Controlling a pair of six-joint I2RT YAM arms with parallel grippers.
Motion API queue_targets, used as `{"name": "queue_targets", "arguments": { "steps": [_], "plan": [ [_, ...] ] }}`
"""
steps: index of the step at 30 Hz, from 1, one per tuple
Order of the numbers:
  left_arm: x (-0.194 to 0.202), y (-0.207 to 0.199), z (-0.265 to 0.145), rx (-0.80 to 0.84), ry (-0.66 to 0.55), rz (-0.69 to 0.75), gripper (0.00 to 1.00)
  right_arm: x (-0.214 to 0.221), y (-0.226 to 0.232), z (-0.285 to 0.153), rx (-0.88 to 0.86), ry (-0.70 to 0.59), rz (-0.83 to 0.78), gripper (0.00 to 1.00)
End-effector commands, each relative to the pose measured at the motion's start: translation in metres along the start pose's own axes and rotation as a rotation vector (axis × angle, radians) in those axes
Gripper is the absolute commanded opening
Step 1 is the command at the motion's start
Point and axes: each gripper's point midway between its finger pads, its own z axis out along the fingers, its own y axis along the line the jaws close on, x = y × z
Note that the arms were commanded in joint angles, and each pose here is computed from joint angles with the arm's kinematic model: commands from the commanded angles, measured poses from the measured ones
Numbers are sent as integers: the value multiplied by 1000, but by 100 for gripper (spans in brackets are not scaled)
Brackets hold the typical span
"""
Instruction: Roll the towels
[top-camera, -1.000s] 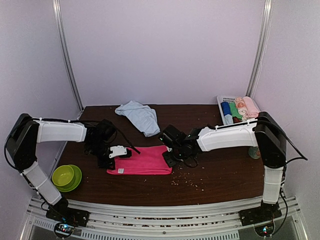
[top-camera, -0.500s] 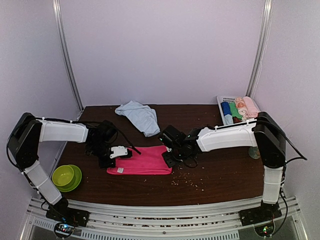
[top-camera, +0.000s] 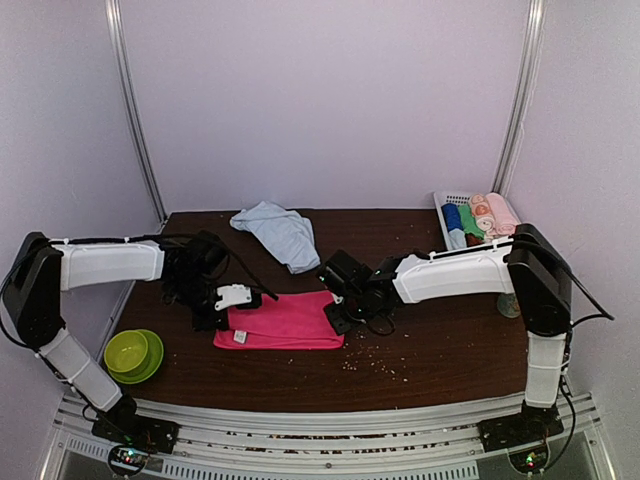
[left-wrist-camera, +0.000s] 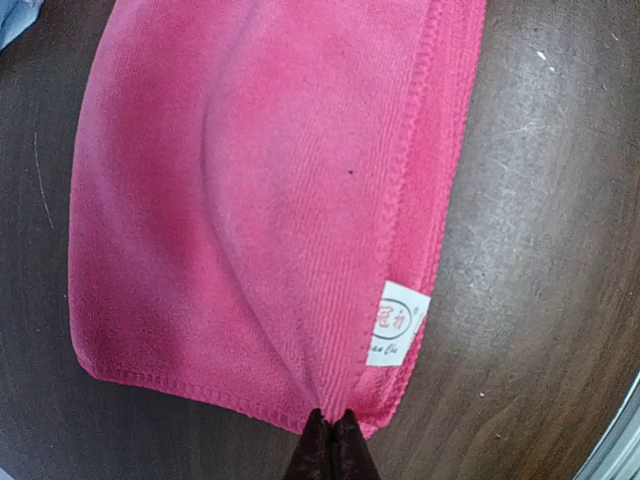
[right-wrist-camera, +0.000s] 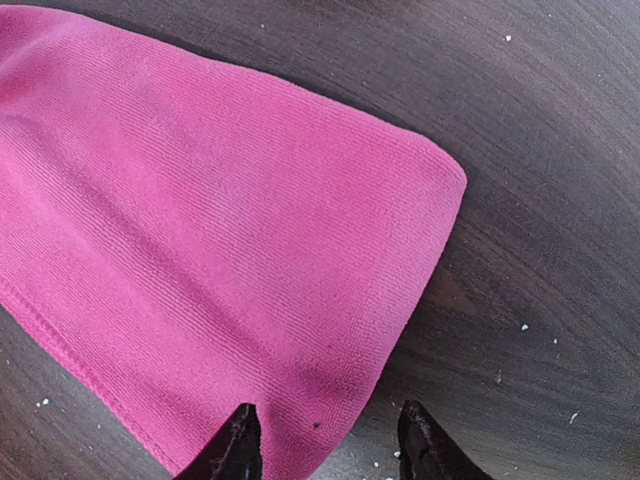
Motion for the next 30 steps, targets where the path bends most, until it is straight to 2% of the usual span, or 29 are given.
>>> {"name": "queue_targets", "arguments": {
  "steps": [1,16,22,29,30],
  "plan": [
    [2,-16,-3,69,7,28,0,11,-2,9,28,26,-22,47],
    [26,-21,29,94,126,37,0,47,-6,22,42,148,-120,48],
    [21,-22,26,105,104,35,30,47,-6,17,41,145,-128,50],
    [-3,-5,-25,33,-27,25,82,34,-10,-7,30,92,-129,61],
    [-5,0,-31,25,-42,15,87,32,-10,-10,25,82,-129,63]
  ]
}}
